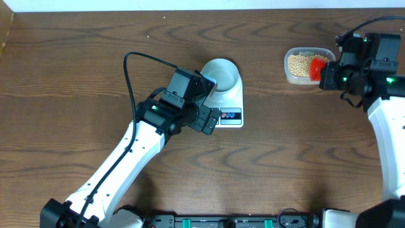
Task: Scoop item into bowl and weigh 50g on scale
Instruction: 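Dip the red scoop into the soybean tub with the right gripper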
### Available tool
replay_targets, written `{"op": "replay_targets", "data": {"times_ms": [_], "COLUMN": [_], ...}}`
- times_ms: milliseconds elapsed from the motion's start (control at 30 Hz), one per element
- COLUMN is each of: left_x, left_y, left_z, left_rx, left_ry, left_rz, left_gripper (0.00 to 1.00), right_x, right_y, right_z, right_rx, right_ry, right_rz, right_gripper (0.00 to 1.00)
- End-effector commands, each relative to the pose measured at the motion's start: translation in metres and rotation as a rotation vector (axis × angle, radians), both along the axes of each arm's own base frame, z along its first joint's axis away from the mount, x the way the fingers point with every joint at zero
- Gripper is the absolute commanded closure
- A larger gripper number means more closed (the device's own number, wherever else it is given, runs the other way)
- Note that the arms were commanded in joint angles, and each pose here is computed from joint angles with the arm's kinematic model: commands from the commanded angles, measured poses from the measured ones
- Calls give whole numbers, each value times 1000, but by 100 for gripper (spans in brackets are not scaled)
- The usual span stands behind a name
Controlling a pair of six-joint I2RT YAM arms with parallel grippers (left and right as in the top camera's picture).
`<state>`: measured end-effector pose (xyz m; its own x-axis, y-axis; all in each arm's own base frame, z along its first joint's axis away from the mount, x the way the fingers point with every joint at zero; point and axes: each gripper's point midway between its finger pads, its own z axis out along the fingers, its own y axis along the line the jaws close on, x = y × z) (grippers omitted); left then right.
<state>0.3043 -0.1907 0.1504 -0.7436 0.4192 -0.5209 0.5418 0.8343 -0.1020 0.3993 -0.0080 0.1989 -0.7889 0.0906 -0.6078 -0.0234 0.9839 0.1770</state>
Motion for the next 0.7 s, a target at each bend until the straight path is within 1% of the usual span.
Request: {"op": "replay_targets", "data": {"times_ms": [0,100,300,467,667], "left_x": [0,0,0,0,0], "left_y": [0,0,0,0,0], "left_z": [4,4,4,4,4], "left_rx": [-9,-9,-9,-9,-9], "left_ry": [-8,-8,-8,-8,-8], "left_rz": [-5,-5,-5,-5,-5], "left_gripper": [2,2,2,2,2], "right_x": [11,17,31,43,56], "right_y": [-18,-28,-40,-46,-44], "right_z": [10,6,-12,-31,-59], "right_rx": [-90,-128,-119,-69,57], "right_ry": [-43,-46,-31,-19,8], "right_rz": [-29,-60,-79,-73,-60], "right_gripper": [99,99,99,99,99]}}
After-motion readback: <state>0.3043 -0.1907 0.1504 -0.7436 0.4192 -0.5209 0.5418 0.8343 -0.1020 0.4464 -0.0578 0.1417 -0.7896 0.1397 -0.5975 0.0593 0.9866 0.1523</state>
